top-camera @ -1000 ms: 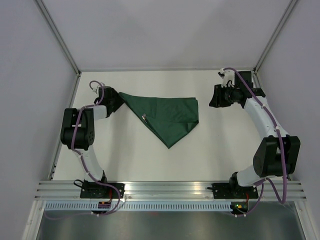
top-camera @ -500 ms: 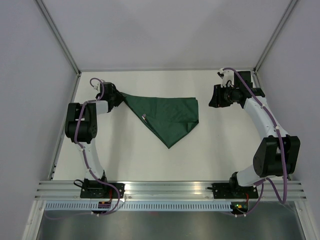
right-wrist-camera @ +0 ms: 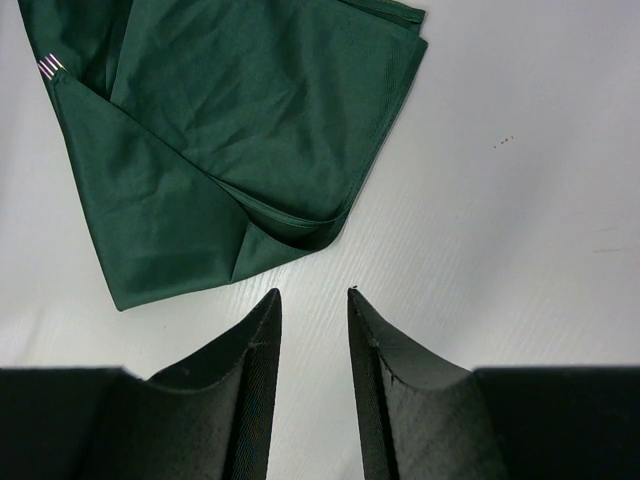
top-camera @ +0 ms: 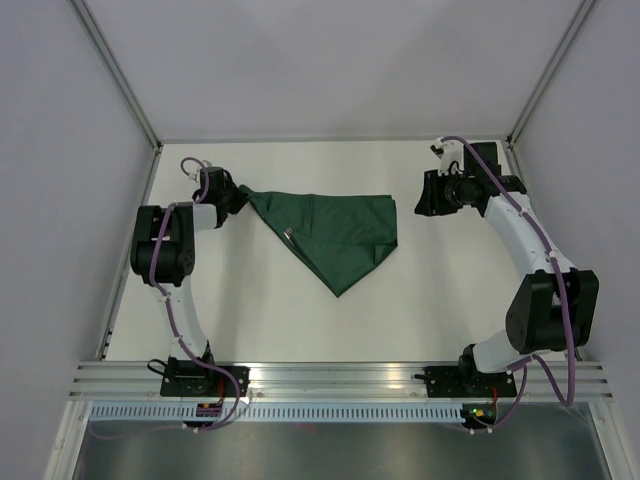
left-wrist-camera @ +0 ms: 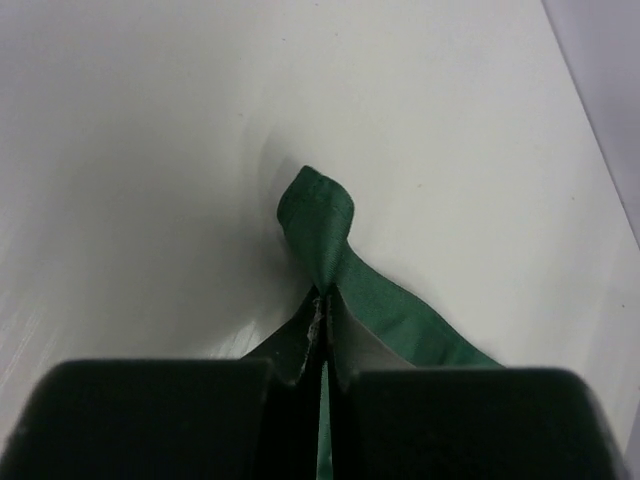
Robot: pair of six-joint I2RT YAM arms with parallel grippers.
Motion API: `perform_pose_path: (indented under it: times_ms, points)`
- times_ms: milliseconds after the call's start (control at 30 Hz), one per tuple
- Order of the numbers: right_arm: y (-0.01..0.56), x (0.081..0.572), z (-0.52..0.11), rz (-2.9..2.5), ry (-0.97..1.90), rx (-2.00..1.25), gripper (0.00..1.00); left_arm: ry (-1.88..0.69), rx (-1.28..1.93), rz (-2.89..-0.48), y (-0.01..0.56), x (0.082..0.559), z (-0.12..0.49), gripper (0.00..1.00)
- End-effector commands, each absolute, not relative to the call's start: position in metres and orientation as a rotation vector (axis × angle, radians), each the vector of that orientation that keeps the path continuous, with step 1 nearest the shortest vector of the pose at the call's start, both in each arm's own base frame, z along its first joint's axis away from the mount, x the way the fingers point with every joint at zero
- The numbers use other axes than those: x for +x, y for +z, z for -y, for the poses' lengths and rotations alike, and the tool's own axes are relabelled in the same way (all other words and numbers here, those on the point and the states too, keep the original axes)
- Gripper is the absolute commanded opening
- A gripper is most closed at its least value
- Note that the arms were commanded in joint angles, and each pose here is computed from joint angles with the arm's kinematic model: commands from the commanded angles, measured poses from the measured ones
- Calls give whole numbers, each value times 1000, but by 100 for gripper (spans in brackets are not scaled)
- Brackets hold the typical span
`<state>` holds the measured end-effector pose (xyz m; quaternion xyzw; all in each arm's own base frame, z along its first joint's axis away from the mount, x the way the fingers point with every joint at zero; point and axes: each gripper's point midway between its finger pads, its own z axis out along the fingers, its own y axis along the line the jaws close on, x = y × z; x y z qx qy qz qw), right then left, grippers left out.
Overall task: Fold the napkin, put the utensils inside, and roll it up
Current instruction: Fold the napkin
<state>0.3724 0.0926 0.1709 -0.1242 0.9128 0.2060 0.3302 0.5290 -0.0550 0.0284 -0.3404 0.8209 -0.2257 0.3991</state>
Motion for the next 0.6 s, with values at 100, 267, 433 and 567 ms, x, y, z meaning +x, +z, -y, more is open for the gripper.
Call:
perform_pose_path:
  times_ms: [100,267,433,567]
  points:
    - [167,375,-99,-2382,528,-359,38,-796,-521,-1869,103,528,84,2]
    - [164,374,-106,-2389,517,-389,38,-971,-290,-1781,134,509,116,2]
    - [160,374,-112,-2396,505,-410,37,-1105,-75,-1677,159,480,145,2]
    - [158,374,-117,-2402,495,-428,37,-1239,132,-1658,167,449,186,2]
